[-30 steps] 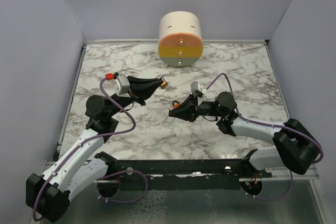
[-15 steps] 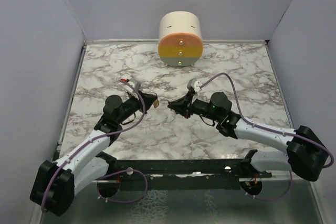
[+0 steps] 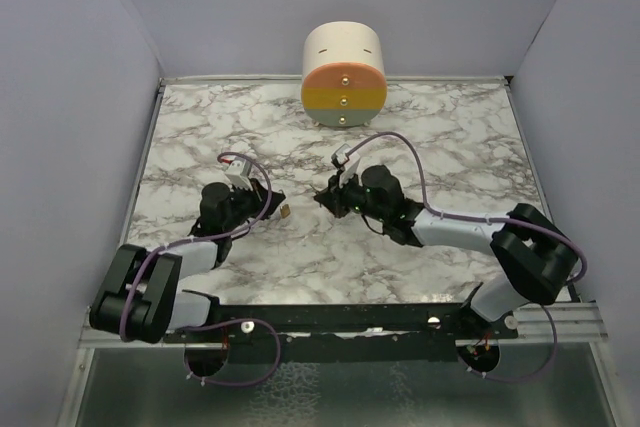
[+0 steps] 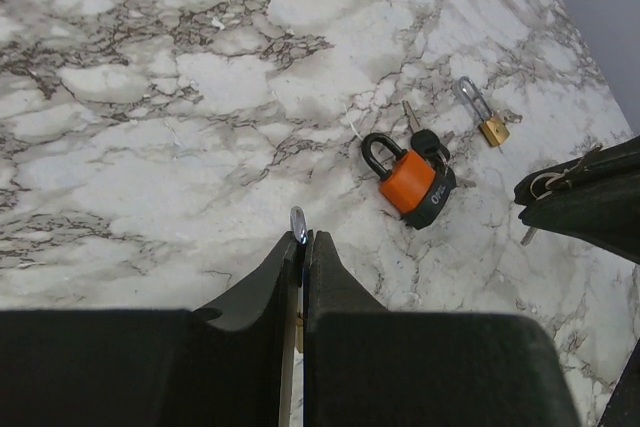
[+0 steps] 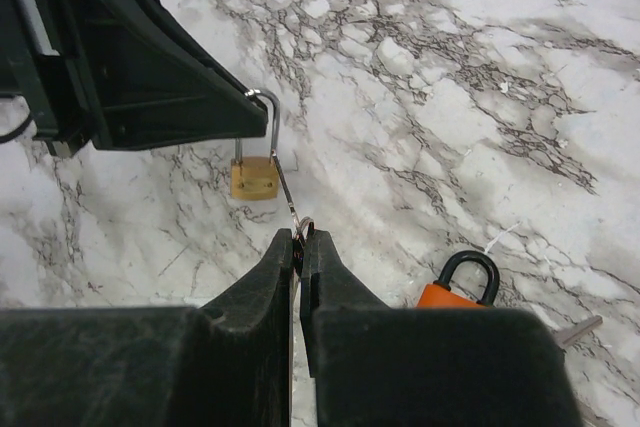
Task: Lock with the key
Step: Place the lock at the center of the board, then place the key at the center of the board.
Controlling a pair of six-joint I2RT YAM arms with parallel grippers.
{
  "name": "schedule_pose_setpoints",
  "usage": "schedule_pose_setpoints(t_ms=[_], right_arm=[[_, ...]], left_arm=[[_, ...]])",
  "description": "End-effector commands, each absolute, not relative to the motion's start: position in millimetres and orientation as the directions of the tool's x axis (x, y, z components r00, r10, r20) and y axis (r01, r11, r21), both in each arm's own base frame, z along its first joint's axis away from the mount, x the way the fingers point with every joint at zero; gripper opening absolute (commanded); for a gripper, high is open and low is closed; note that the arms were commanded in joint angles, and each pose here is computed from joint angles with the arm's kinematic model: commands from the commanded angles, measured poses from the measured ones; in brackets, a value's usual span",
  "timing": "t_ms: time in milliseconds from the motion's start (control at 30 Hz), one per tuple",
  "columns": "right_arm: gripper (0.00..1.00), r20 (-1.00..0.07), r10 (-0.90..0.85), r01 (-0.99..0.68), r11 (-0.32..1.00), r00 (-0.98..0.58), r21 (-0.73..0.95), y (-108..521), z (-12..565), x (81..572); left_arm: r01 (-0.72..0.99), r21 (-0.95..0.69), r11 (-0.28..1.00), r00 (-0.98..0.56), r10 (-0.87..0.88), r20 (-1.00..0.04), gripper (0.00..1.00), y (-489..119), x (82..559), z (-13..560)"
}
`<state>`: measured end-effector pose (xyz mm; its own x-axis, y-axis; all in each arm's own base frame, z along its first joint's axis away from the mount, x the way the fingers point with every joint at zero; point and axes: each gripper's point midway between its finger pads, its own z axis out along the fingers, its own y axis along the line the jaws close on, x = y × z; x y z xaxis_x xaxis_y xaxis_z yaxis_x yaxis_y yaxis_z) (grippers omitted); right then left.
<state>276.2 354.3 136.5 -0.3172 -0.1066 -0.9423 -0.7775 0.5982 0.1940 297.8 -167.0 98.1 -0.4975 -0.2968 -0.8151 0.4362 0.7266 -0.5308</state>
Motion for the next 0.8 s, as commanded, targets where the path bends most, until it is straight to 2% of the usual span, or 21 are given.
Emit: schedule_pose_setpoints(t_ms=[0, 233, 500, 667, 767], right_arm=[[0.01, -0.943, -0.096, -0.758, 0.623, -0.319, 0.193, 365.4, 140.3, 285.2], [0.01, -0.926, -0.138, -0.759, 0.621, -0.351, 0.195, 377.1, 120.3, 288.0], [0.01, -0.895, -0.196, -0.760, 0.616, -0.402, 0.207, 393.3, 85.7, 293.9], [0.01, -0.872, -0.224, -0.752, 0.623, -0.436, 0.216, 397.8, 62.1, 296.2], [0.01, -0.866, -0.224, -0.749, 0.623, -0.448, 0.227, 400.3, 55.3, 296.7]], left_arm=[[0.492, -0.565, 0.662, -0.484, -0.332, -0.810, 0.00, -177.4, 303.8, 104.6], [0.458, -0.591, 0.664, -0.543, -0.318, -0.777, 0.00, -178.7, 305.8, 76.8], [0.384, -0.565, 0.730, -0.555, -0.306, -0.773, 0.00, -166.2, 309.1, 56.3], [0.368, -0.540, 0.757, -0.552, -0.289, -0.782, 0.06, -161.1, 311.6, 53.1], [0.364, -0.527, 0.768, -0.553, -0.277, -0.786, 0.17, -159.7, 313.8, 52.5]])
